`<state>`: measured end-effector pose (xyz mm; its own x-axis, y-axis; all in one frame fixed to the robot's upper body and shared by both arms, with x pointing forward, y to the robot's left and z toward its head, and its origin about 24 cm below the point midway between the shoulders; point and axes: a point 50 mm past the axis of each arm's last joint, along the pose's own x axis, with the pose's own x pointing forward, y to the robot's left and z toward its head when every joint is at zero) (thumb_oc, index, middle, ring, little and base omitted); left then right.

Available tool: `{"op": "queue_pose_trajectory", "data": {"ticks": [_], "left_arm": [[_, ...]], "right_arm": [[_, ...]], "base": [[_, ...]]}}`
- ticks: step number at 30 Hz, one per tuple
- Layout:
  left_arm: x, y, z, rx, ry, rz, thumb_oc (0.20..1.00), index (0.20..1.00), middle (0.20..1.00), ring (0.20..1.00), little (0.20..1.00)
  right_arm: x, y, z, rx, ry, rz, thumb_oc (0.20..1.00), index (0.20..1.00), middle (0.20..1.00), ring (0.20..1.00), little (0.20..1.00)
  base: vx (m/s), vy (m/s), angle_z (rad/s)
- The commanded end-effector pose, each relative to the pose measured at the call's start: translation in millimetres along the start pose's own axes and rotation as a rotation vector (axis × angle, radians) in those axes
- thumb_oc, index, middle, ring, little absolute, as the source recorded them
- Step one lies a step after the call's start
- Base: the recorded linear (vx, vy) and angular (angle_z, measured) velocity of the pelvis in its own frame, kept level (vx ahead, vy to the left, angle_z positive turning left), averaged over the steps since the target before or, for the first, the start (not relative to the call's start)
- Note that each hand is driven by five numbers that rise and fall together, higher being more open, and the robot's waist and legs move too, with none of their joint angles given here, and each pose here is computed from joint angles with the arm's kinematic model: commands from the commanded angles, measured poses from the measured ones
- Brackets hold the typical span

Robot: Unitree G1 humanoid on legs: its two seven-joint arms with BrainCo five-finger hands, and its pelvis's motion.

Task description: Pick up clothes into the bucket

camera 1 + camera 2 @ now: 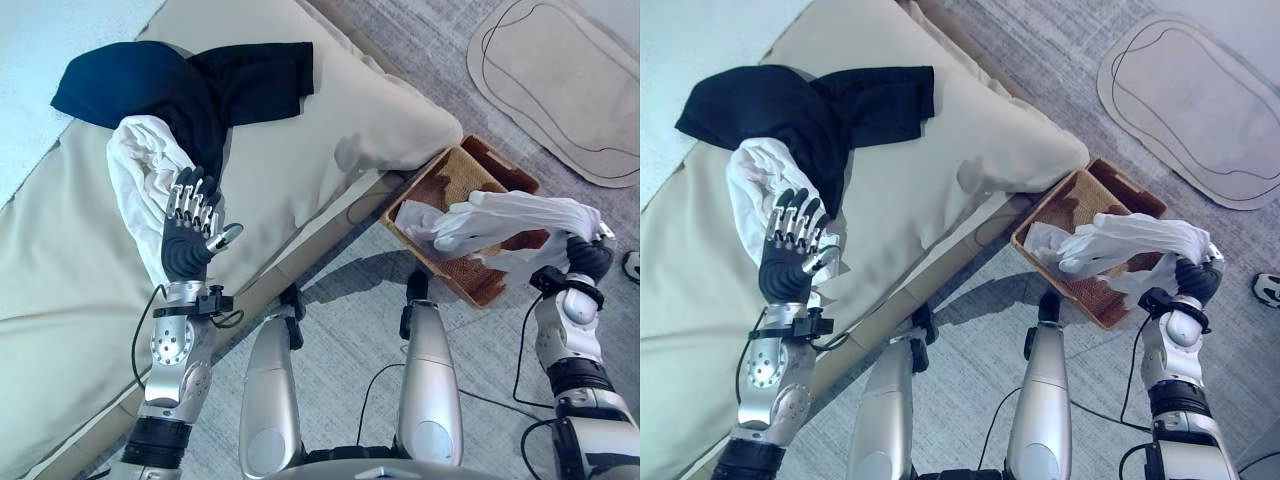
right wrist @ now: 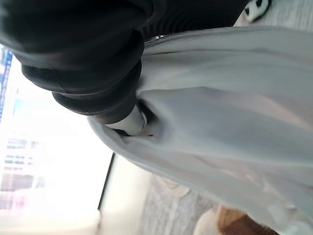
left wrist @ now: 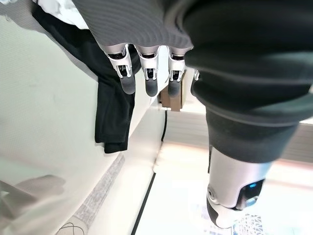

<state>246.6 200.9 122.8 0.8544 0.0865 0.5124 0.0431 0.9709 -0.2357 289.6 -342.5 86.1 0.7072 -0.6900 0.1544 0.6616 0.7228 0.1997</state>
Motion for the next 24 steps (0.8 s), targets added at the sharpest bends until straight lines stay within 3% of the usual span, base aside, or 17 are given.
{"op": "queue_pose_trajectory", "data": {"ticks": [1,16,24], "left_arm": [[-1,-5,18,-0.032,-0.104,-0.012,1.000,1.000,1.000,1.000,1.000],[10,-22,41,-0.059,-0.239,-0.023,1.000,1.000,1.000,1.000,1.000],[9,-21,41,-0.059,-0.231,-0.004,1.000,1.000,1.000,1.000,1.000]], "right_arm": [[14,2,25,-0.021,-0.124,-0.020,0.200,0.200,0.200,0.200,0.200],[25,69,23,-0.408,-0.120,0.201,0.200,0.200,0.200,0.200,0.200],[40,45,13,-0.449,0.026,0.016,0.200,0.200,0.200,0.200,0.200]], "base": [[-0.04,0.009,0.04],[0.01,-0.011,0.00],[0.00,0.000,0.02]]}}
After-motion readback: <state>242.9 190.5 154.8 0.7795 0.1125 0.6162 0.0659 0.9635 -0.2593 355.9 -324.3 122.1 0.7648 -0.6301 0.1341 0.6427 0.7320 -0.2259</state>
